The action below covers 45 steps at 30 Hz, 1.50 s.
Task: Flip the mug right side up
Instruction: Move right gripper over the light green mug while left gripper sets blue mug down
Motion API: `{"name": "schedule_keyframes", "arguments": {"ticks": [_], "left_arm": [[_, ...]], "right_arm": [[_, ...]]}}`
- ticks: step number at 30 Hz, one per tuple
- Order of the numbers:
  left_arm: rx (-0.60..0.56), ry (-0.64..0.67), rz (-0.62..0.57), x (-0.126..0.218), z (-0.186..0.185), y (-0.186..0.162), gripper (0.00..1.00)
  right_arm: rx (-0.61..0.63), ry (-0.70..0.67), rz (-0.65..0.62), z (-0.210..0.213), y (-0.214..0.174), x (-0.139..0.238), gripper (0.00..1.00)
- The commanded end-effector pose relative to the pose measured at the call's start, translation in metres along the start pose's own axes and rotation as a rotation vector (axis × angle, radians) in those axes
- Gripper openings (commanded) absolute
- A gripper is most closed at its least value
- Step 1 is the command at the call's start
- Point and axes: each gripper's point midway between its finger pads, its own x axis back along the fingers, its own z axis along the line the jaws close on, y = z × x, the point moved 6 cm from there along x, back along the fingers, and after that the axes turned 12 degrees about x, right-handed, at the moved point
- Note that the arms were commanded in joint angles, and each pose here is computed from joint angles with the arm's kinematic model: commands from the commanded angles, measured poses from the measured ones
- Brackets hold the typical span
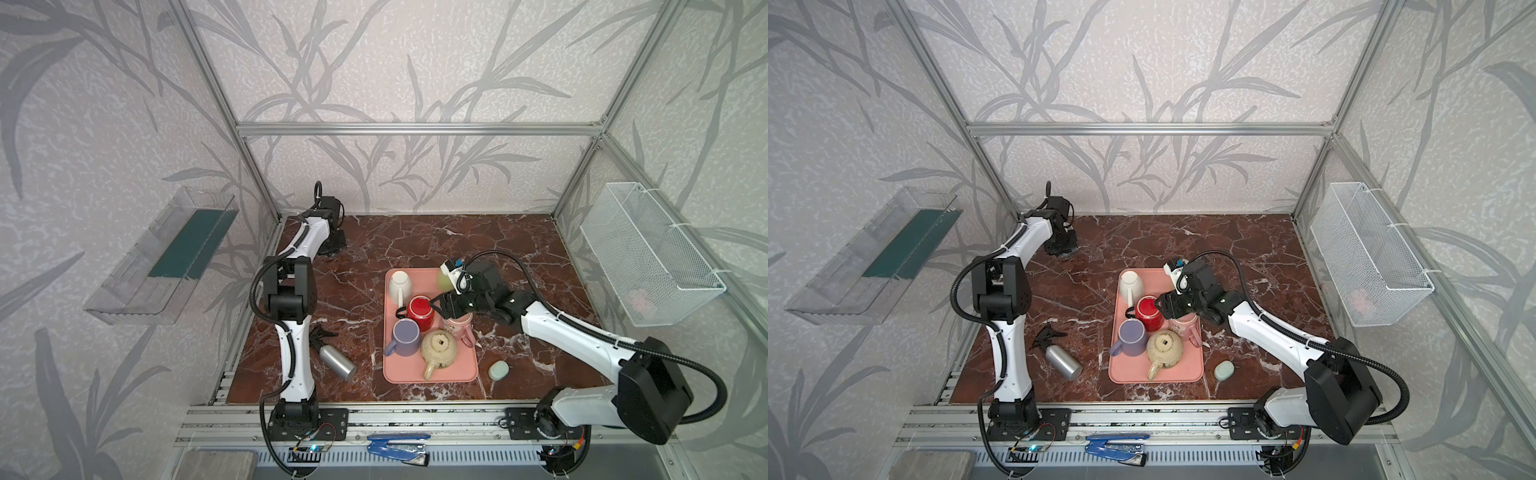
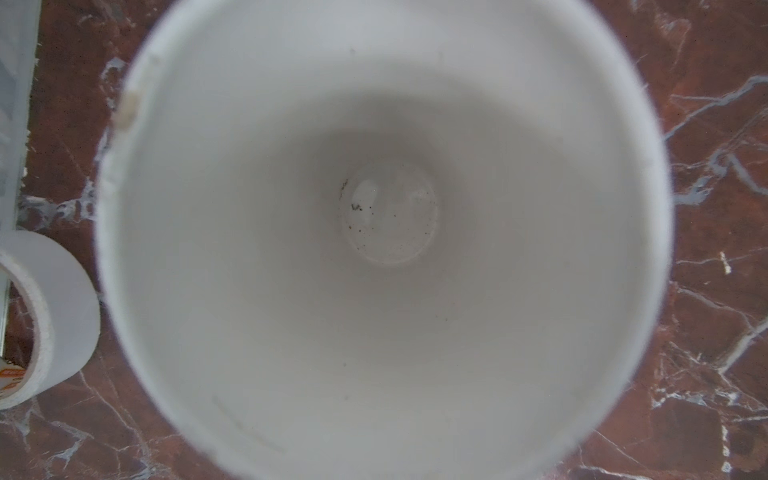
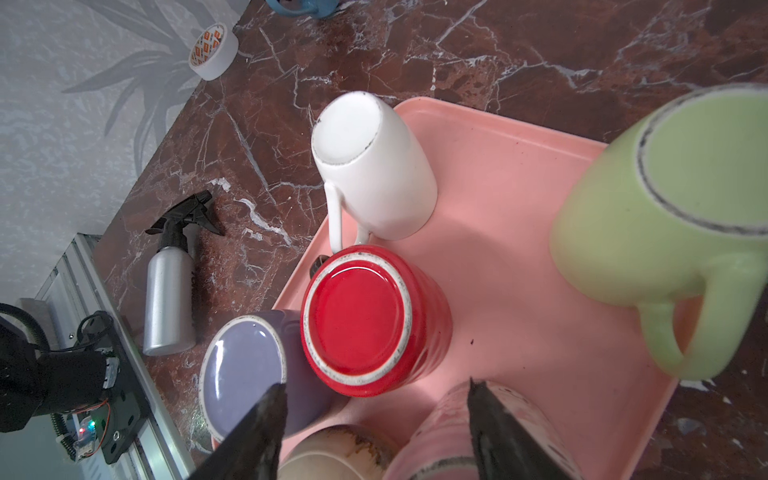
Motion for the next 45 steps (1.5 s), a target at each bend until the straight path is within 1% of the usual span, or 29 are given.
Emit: {"name": "schedule_keyframes", "arguments": {"ticks": [1,5,13,21,26,38,39,41,43,45], "left_arm": [[0.026,-0.022,-0.056,0.007,-0.003,0.014,0.01],[0.030,-0.028,-0.044,0.002,-0.004,0.012,0.05],[0.019,-0.065,-0.022,0.003,-0.007,0.008,0.21],[0.021,-0.066,-0.001,0.001,-0.005,0.001,0.33],[0.011,-0.091,-0.020,0.015,-0.005,0.000,0.45],[0.010,-0.156,-0.060,0.058,0.003,-0.008,0.55],[0.008,-0.162,-0.060,0.060,0.003,-0.009,0.59],[0.008,-0.180,-0.061,0.068,0.004,-0.012,0.73],[0.008,-0.189,-0.064,0.075,0.006,-0.014,0.78],[0.010,-0.194,-0.069,0.080,0.009,-0.018,0.80]], "right_arm": [[0.003,0.020,0.003,0.004,-0.002,0.000,0.69],[0.003,0.017,0.007,0.003,-0.002,0.000,0.69],[-0.001,0.006,0.023,0.002,-0.002,0.000,0.69],[-0.004,0.001,0.028,0.003,-0.002,0.005,0.68],[-0.002,-0.004,0.021,0.004,0.001,0.009,0.68],[-0.002,-0.045,0.015,0.006,0.011,0.032,0.68],[-0.003,-0.048,0.013,0.007,0.011,0.034,0.68],[-0.006,-0.051,0.014,0.008,0.010,0.039,0.69],[-0.006,-0.052,0.013,0.009,0.009,0.043,0.68],[-0.008,-0.056,0.015,0.010,0.007,0.047,0.68]]}}
